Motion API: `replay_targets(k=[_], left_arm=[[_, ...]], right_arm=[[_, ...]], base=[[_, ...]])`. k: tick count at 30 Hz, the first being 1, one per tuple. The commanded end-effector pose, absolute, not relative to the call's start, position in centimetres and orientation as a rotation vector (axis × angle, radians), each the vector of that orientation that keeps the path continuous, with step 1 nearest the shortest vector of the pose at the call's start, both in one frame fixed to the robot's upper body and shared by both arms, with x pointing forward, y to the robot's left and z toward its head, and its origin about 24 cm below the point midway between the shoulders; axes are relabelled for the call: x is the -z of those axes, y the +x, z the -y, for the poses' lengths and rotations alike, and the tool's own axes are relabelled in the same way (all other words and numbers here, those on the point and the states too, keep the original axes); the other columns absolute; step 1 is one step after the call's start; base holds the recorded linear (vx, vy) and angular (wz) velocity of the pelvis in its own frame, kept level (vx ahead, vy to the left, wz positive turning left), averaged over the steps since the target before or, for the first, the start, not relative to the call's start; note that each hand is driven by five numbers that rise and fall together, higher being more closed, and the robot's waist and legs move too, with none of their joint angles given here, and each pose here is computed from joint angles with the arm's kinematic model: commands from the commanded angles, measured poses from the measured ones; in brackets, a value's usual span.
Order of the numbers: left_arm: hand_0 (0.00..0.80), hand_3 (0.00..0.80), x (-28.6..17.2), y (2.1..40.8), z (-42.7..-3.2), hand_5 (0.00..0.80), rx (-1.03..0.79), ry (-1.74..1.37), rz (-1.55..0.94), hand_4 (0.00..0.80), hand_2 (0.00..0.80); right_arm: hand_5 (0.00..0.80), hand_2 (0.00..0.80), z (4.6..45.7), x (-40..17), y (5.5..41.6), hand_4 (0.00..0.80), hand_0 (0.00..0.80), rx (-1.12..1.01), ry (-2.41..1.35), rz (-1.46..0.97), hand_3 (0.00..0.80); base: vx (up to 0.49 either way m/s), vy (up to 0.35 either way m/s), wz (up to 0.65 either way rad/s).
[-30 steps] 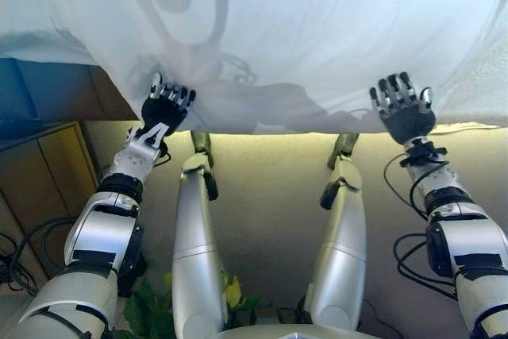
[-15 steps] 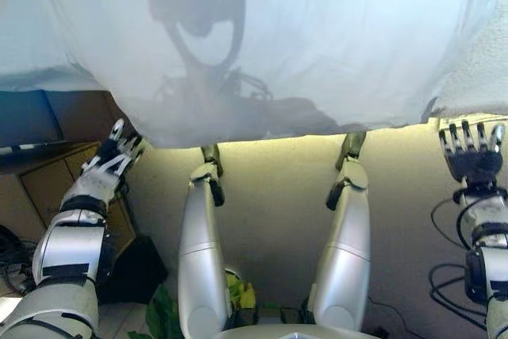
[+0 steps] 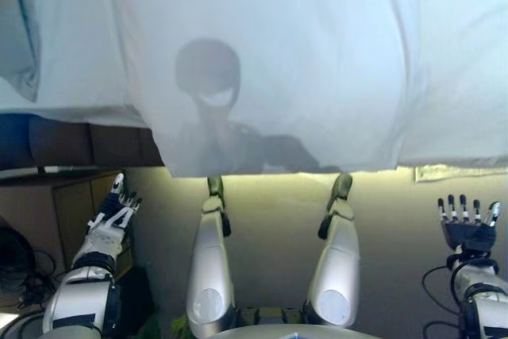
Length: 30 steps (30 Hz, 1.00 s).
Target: Make the bed neatly
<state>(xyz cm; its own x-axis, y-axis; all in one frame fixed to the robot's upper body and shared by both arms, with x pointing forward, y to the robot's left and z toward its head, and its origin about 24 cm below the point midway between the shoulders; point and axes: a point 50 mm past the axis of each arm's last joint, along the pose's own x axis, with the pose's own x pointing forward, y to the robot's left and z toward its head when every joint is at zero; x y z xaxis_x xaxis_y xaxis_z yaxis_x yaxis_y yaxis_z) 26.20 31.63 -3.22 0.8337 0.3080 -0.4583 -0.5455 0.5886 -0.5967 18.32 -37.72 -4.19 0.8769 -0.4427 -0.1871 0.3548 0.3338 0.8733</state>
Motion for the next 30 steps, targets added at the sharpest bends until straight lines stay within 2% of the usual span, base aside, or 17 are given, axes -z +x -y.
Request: replay_targets(k=[1,7,12,18,26,30], left_arm=[[0.0,0.0,3.6,24.6,-32.4,0.0,-0.519,-0.773,-0.255,0.0,0.0],[0.0,0.0,5.0,23.0,-30.2,0.0,-0.434,-0.789,-0.231,0.0,0.0],[0.0,0.0,4.1,23.4,-27.2,0.0,-0.252,-0.651,-0.21,0.0,0.0],[0.0,0.0,4.3,21.8,-24.9,0.0,-0.083,-0.762,-0.201,0.0,0.0],[0.0,0.0,5.1,21.7,-22.5,0.0,0.012,-0.725,-0.295,0.0,0.0],[0.0,0.0,4.4,21.8,-23.0,0.0,0.014,-0.607,-0.293,0.0,0.0]], right_arm=[[0.0,0.0,36.3,5.3,17.3,0.0,0.0,0.483,1.009,0.059,0.0],[0.0,0.0,33.4,6.9,16.4,0.0,0.0,0.427,0.951,-0.041,0.0],[0.0,0.0,30.0,7.7,16.3,0.0,0.0,0.434,0.901,-0.105,0.0],[0.0,0.0,27.1,7.8,16.3,0.0,0.0,0.416,0.868,-0.148,0.0],[0.0,0.0,23.6,7.7,17.4,0.0,0.0,0.276,0.821,-0.258,0.0],[0.0,0.0,24.0,7.2,17.2,0.0,0.0,0.265,0.73,-0.284,0.0]], base=[[0.26,-0.149,0.08],[0.16,-0.059,-0.02],[0.124,-0.071,0.1],[0.111,-0.046,0.02],[0.071,-0.022,0.01],[0.037,-0.033,0.04]])
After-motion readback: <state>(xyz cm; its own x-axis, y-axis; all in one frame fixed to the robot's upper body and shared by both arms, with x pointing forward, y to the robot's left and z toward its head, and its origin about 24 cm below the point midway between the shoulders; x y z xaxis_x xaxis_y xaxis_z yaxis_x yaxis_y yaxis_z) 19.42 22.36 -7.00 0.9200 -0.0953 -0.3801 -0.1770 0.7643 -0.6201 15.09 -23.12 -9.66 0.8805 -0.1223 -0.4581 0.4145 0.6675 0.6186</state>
